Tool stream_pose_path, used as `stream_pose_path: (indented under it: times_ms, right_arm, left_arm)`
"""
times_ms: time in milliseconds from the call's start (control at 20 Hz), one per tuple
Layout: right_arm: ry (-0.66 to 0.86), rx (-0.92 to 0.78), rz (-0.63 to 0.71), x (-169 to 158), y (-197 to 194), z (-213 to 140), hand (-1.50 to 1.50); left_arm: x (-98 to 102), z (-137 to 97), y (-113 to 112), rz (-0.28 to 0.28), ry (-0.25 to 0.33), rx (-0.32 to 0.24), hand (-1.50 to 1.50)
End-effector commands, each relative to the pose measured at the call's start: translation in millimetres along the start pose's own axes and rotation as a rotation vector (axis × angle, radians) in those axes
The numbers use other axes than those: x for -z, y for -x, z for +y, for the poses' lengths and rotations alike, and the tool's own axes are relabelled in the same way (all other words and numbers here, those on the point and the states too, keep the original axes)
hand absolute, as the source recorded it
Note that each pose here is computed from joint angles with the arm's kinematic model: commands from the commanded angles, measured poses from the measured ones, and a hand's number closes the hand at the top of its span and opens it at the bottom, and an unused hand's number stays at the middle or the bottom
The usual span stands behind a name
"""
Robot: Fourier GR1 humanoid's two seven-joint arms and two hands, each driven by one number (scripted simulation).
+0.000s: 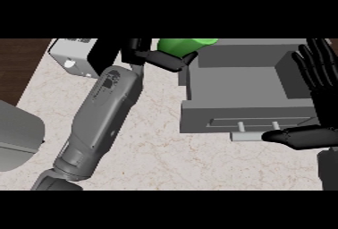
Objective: Pick up the cup, place it into the drawer and close the drawer
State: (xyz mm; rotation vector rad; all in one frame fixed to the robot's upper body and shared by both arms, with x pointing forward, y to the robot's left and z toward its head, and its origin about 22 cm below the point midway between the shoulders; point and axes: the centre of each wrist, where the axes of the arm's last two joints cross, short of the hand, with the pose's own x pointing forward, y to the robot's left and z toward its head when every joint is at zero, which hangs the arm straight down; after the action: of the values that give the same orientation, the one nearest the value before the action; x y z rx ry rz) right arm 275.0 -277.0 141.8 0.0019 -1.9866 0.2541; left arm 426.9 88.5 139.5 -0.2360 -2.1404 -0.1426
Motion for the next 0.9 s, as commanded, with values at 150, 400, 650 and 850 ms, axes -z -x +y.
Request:
stream_pose_path:
  times_ms: [150, 400, 650, 850]
  right_arm:
    - [-0.014, -0.001, -0.026, 14.5, -14.2, 4.7, -1.50]
    - [-0.026, 0.003, -0.019, 6.2, -2.5, 5.2, -1.50]
    - [-0.049, 0.024, -0.057, 22.9, -9.9, 15.4, -1.50]
    - [-0.092, 0.025, -0.051, 18.4, -1.9, 10.4, -1.50]
  left_arm:
    - [41.9, -39.7, -18.8, 0.147, -0.003, 0.083, 1.50]
    - [49.6, -54.2, -17.9, 0.243, -0.002, 0.173, 1.50]
    - [42.6, -53.8, -2.9, 0.357, 0.065, 0.229, 1.50]
    - [14.6, -42.4, 27.7, 0.450, 0.155, 0.270, 1.50]
